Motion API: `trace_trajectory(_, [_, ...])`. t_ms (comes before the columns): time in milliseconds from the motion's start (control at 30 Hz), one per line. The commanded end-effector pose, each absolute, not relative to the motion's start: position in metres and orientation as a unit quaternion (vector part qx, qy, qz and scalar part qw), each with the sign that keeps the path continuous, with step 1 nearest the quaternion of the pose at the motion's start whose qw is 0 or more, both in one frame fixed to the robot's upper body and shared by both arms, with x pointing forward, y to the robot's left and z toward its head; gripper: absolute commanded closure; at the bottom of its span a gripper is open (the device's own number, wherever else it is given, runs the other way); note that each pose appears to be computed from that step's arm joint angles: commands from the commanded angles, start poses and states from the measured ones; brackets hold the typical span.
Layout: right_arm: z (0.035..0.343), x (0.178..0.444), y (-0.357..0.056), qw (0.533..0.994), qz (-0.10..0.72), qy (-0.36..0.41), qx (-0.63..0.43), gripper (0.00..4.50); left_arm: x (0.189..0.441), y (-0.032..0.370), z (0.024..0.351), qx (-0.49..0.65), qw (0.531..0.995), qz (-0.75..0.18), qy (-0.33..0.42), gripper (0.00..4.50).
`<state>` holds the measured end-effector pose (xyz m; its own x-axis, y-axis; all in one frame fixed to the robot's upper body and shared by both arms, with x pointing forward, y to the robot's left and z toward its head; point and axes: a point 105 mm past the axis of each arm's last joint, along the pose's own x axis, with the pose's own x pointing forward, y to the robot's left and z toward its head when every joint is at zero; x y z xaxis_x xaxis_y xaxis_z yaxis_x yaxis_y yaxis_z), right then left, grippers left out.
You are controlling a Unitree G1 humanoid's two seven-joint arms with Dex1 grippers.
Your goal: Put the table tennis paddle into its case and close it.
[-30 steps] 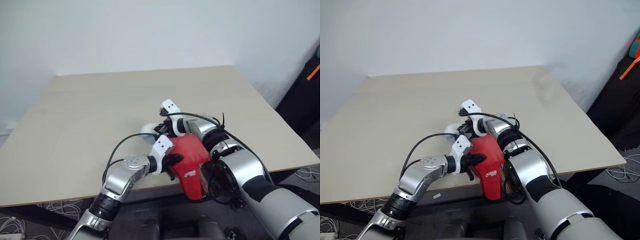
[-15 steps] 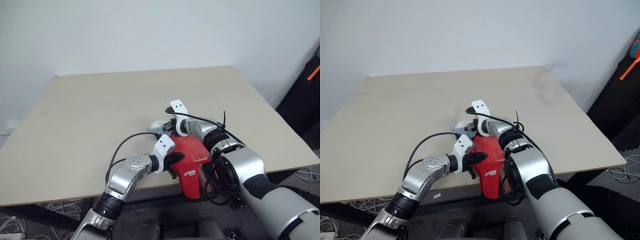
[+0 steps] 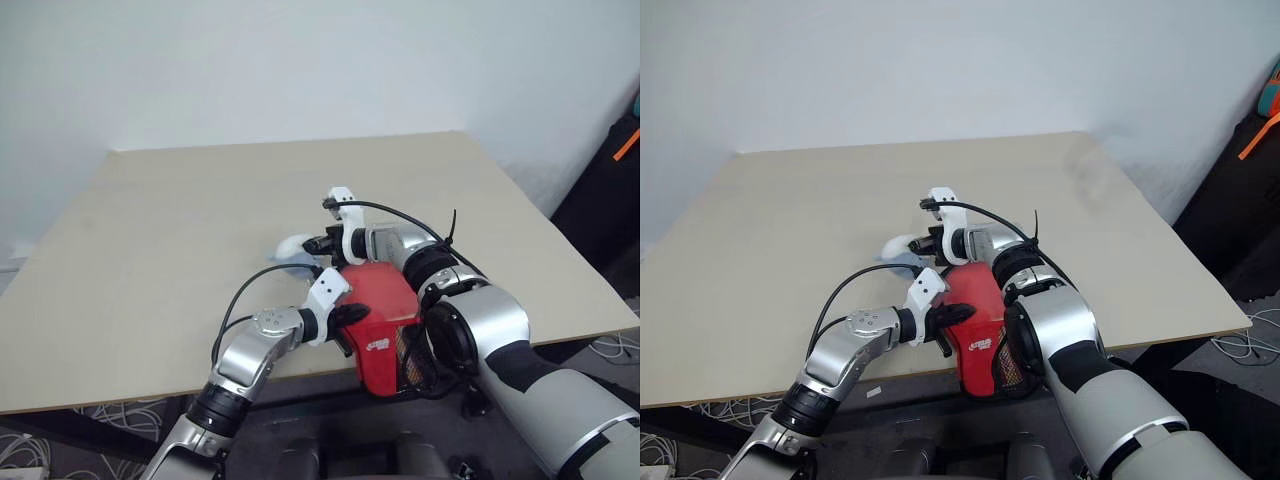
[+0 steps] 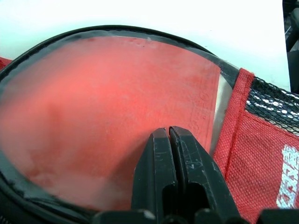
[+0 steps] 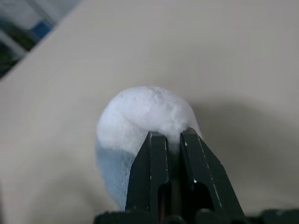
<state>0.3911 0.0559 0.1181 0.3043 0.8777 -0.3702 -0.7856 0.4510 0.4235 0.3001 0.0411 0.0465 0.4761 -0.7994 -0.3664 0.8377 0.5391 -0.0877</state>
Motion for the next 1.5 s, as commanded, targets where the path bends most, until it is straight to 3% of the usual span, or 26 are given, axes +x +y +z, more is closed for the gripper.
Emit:
trace_trajectory(33, [0.161,0.391,0.073,0.795,0.557,0.223,0.091,4.48,0.298,0.041,0.037,0.057,0.853,-0.476,0.204,4.5])
trace_trajectory(833, [0.152,0.428,0.071,0.91,0.332,0.195,0.156,4.48,0.294,0.038,0.034,0.055,0.85,-0.481,0.209,4.5])
trace_trajectory(967, [0.15,0.44,0.051,0.935,0.278,0.179,0.128,4.48,0.294,0.038,0.034,0.056,0.849,-0.482,0.209,4.5])
trace_trajectory(1167, [0.148,0.465,-0.01,0.969,0.173,0.155,0.079,4.48,0.294,0.039,0.034,0.055,0.849,-0.481,0.211,4.5])
trace_trajectory(1500, [0.141,0.479,-0.104,0.982,0.101,0.156,0.015,4.48,0.296,0.04,0.033,0.055,0.852,-0.476,0.213,4.5])
